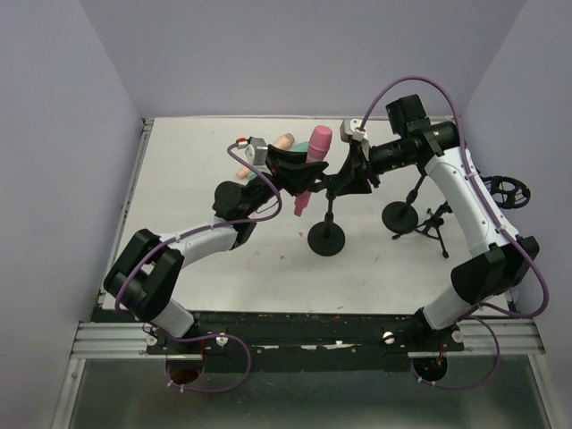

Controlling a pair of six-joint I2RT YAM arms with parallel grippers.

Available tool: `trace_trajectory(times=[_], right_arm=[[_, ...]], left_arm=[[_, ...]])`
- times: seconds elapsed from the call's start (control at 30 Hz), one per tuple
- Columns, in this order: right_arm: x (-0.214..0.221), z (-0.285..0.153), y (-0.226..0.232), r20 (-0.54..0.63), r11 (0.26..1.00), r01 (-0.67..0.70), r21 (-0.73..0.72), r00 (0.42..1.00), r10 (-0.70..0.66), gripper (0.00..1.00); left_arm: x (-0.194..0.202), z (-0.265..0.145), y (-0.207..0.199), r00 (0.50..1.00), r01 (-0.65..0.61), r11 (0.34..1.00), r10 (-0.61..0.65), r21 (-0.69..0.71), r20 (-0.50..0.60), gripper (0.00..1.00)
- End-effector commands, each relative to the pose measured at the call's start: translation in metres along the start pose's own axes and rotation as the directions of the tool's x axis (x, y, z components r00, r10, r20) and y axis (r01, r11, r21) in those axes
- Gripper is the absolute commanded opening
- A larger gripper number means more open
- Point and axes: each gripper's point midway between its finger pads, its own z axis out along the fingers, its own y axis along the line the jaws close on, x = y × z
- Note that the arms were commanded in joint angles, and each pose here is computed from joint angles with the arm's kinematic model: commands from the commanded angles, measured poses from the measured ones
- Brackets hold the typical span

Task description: Attach the microphones to the stand

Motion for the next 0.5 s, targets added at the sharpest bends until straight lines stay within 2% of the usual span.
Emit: trace_trajectory(times=[0.0,0.47], right_arm=[[-0.007,0.004,0.016,0.048,0.997,-0.046,-0.055,0.998,0.049,0.26],[-0.008,0.011,0.015,0.089,0.988,-0.120,-0.102,0.988,0.129,0.26]], left_arm=[[-0.044,0.005,-0.023,0.973,-0.101,0.992,0.083,0.074,0.213,0.00],[-0.056,0.029,-0.037,0.956,-0.117,0.987,0.080,0.114,0.282,0.00]])
